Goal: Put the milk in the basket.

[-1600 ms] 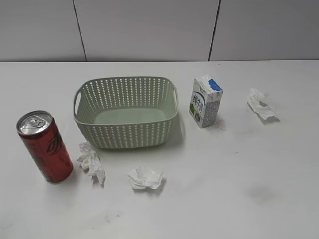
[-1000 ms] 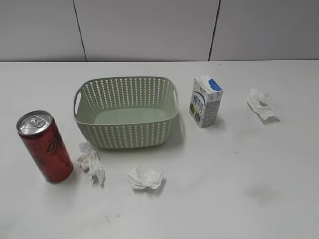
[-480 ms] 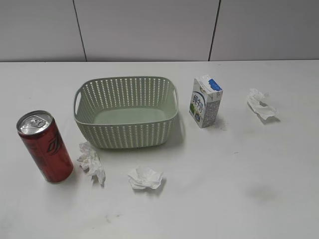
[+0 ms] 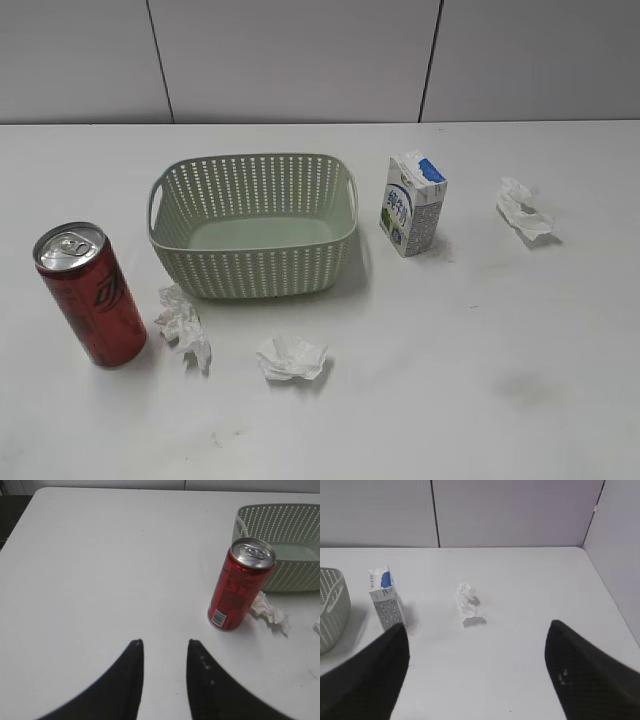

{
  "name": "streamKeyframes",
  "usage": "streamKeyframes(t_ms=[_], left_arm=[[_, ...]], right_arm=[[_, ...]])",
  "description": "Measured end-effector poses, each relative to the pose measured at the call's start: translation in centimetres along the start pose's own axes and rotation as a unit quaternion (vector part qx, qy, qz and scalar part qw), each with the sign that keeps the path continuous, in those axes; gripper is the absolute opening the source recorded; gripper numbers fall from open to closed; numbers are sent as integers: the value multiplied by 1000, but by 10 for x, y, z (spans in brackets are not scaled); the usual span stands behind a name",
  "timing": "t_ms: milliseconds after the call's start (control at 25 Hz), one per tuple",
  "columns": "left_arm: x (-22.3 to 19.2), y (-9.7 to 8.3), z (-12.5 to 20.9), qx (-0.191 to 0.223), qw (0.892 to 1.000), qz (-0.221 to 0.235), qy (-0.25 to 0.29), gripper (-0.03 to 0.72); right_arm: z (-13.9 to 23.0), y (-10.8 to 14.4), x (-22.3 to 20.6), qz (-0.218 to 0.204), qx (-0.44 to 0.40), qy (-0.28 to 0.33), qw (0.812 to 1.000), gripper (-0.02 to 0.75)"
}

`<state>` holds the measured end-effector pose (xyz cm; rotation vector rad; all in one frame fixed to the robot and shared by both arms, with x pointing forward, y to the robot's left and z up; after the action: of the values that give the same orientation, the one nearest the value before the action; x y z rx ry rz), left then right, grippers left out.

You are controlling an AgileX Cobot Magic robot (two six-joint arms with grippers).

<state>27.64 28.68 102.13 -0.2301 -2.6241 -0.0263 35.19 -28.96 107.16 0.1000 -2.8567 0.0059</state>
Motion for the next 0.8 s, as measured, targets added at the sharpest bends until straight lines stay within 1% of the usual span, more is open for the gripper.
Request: streamKeyframes(t_ms=[280,440,560,680,800], left_arm=[[0,0,0,0,1000,0,0,236],[0,0,0,0,1000,0,0,236],[0,0,0,0,1000,0,0,236],[0,0,0,0,1000,0,0,237],[0,0,0,0,1000,0,0,237]], right_arm=[[-31,-3,-53,0,5,68,998,672],[-51,2,-87,-17,21,114,993,671],[-60,16,-113,-45,40,150,987,668],[-64,37,-138,-79,66,185,977,663],[-61,62,-163,-112,89,232,962,659]])
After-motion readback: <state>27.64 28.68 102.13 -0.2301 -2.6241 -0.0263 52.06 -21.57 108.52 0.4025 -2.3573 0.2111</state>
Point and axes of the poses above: a point on each arm's last joint axis where the gripper is mounted, x pointing back along that axis away from the gripper, y along the wrist's bending axis when the last joint is at zero, z = x × y, the point moved 5 cm from there along -x, pointing out along that axis toward the gripper, and after that the axes turned 1 degree about x, right-handed, at the moved point
